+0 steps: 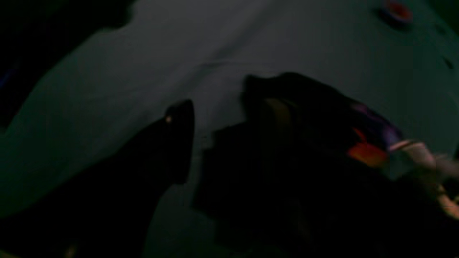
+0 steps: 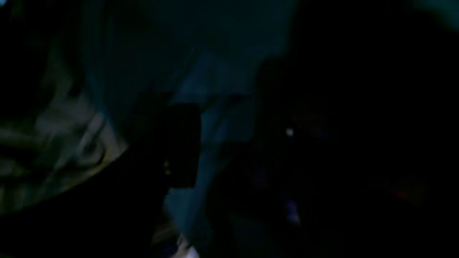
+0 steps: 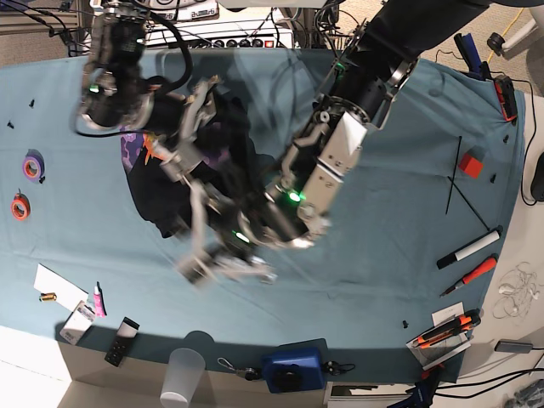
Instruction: Layout the t-shirt on the table in an organized manner, then fold the t-shirt properly
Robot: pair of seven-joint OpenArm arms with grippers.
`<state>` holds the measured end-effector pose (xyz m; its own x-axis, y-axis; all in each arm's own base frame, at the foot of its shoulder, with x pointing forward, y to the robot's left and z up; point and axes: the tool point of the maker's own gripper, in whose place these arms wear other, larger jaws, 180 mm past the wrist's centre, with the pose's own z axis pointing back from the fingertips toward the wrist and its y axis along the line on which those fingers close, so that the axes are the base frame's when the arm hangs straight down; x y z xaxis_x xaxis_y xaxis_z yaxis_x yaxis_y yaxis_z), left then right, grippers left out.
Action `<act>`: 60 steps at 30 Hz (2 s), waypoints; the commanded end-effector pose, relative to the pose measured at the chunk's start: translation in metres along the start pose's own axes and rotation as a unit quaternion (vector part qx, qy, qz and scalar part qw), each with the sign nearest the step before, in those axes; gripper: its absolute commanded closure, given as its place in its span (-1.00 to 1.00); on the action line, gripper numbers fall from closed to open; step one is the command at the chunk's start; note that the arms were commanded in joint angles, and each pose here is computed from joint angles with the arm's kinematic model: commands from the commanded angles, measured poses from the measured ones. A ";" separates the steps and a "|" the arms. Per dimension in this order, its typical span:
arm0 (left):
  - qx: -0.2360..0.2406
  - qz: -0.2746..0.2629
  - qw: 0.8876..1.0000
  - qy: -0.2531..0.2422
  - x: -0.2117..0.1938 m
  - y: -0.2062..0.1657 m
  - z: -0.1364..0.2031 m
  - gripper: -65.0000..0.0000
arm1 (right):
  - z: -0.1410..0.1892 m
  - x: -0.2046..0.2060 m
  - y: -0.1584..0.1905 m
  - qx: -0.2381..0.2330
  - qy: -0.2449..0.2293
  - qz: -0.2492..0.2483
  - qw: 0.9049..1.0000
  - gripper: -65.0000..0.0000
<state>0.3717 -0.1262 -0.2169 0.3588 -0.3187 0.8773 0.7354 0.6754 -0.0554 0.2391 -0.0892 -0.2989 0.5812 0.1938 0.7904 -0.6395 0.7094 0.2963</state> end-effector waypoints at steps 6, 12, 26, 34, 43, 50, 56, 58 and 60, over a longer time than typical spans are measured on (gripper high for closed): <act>0.022 0.102 0.993 -0.057 0.018 0.049 0.025 0.49 | 0.022 0.022 -0.036 -0.072 -0.038 0.015 0.997 0.83; 0.030 0.161 0.986 -0.037 -0.026 0.076 0.039 1.00 | 0.000 -0.004 -0.046 -0.070 -0.011 -0.013 0.997 1.00; 0.105 0.123 0.986 0.038 -0.108 0.098 0.093 1.00 | -0.006 -0.059 -0.026 -0.017 0.107 -0.051 0.993 1.00; 0.106 0.124 0.985 0.045 -0.121 0.084 0.101 1.00 | 0.032 0.017 -0.054 -0.094 -0.034 -0.005 0.995 1.00; 0.133 0.120 0.981 0.075 -0.148 0.073 0.116 1.00 | -0.017 0.028 -0.093 -0.084 -0.026 -0.026 0.996 1.00; 0.168 0.132 0.972 0.100 -0.170 0.081 0.130 1.00 | -0.043 -0.020 -0.121 -0.092 0.029 -0.089 0.991 1.00; 0.214 0.173 0.954 0.116 -0.200 0.104 0.160 1.00 | -0.036 -0.024 -0.112 -0.071 0.046 -0.107 0.991 1.00; 0.215 0.194 0.951 0.109 -0.206 0.107 0.169 1.00 | -0.024 -0.008 -0.110 -0.066 0.018 -0.107 0.992 1.00; 0.205 0.201 0.953 0.100 -0.210 0.107 0.176 1.00 | -0.006 0.009 -0.108 -0.071 -0.013 -0.098 0.993 1.00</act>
<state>0.2673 0.1302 -0.3341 0.7266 -0.0748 0.6830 0.2406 0.9588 -0.1508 0.3034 -0.1606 -0.3472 0.7286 0.0382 0.6838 -0.4063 0.8279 0.3866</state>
